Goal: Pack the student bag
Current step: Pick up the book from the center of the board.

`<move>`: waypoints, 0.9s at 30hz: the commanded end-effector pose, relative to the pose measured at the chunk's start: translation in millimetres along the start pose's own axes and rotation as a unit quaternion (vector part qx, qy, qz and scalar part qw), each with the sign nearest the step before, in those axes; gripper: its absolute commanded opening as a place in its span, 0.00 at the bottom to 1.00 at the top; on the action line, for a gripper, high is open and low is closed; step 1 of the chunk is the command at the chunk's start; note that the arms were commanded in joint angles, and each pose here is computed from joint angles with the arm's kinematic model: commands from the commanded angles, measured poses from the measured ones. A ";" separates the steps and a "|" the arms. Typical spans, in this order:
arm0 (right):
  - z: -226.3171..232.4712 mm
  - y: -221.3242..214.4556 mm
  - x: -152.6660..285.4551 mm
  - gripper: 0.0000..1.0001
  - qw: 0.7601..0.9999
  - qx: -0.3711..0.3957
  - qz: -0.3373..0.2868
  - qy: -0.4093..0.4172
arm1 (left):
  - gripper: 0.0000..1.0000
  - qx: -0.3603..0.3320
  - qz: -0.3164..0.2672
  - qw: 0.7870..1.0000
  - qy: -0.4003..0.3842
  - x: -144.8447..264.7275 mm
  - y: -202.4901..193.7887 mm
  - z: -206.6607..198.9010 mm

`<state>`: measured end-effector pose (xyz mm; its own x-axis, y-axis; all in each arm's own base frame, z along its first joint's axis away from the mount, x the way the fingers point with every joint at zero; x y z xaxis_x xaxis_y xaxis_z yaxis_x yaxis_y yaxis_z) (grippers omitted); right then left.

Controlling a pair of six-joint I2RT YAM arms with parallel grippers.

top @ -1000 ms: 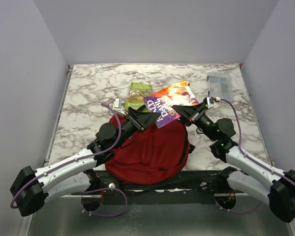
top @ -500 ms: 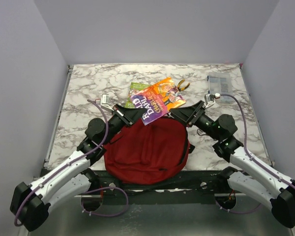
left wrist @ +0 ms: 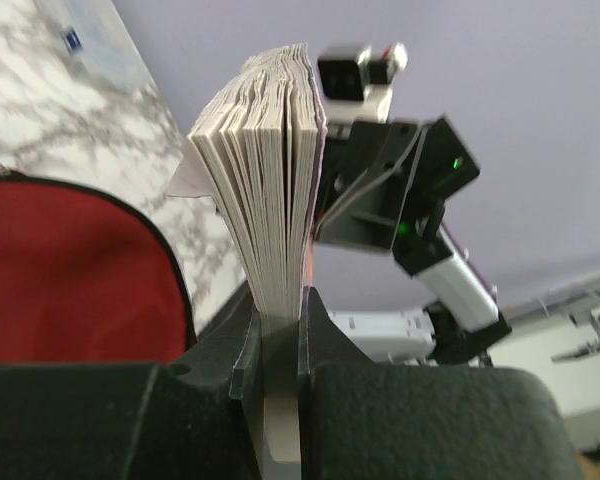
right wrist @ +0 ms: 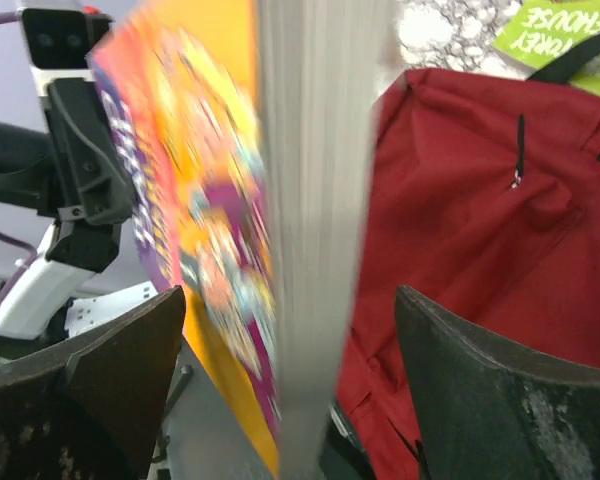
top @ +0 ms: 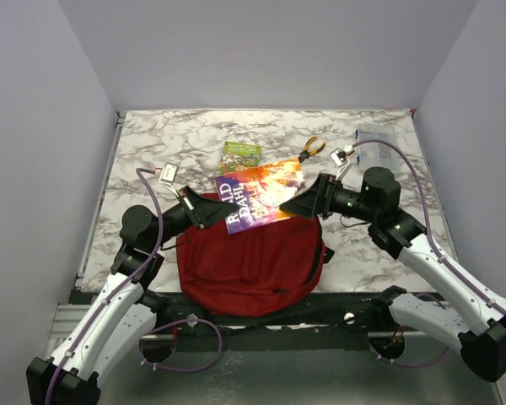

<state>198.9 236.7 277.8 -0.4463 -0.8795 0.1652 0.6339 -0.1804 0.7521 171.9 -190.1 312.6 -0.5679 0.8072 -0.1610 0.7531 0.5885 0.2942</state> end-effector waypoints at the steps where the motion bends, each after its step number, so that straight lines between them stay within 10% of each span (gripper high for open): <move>1: 19.0 4.9 13.4 0.88 0.998 0.043 0.030 0.023 | 0.00 -0.024 0.120 0.992 -0.043 9.1 -25.1 -23.7; 13: 59.0 -14.6 25.6 0.70 0.978 -0.035 0.052 0.197 | 0.00 -0.028 0.149 0.987 -0.043 4.6 -25.7 -22.9; 24: 67.0 -21.1 37.9 0.02 0.969 -0.036 0.018 0.243 | 0.00 0.002 0.147 0.989 -0.020 2.1 -26.9 -5.0; 27: 45.0 -16.9 26.6 0.01 0.989 -0.017 0.019 0.145 | 0.30 0.023 0.161 0.987 -0.005 -1.5 -28.6 4.2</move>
<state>137.3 239.7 294.2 -0.1339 -0.9878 -0.0789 0.7440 -0.1528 0.6505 146.1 -205.5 304.8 -0.2947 0.9516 -0.0877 0.8994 0.3072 0.3109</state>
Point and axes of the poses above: each gripper's point midway between its finger pads, its own x axis back along the fingers, its own z axis along the line the jaws close on, y = z × x, the point moved 3 cm from there along x, back along the fingers, and after that the axes turned 11 degrees about x, right-handed, at the moved point
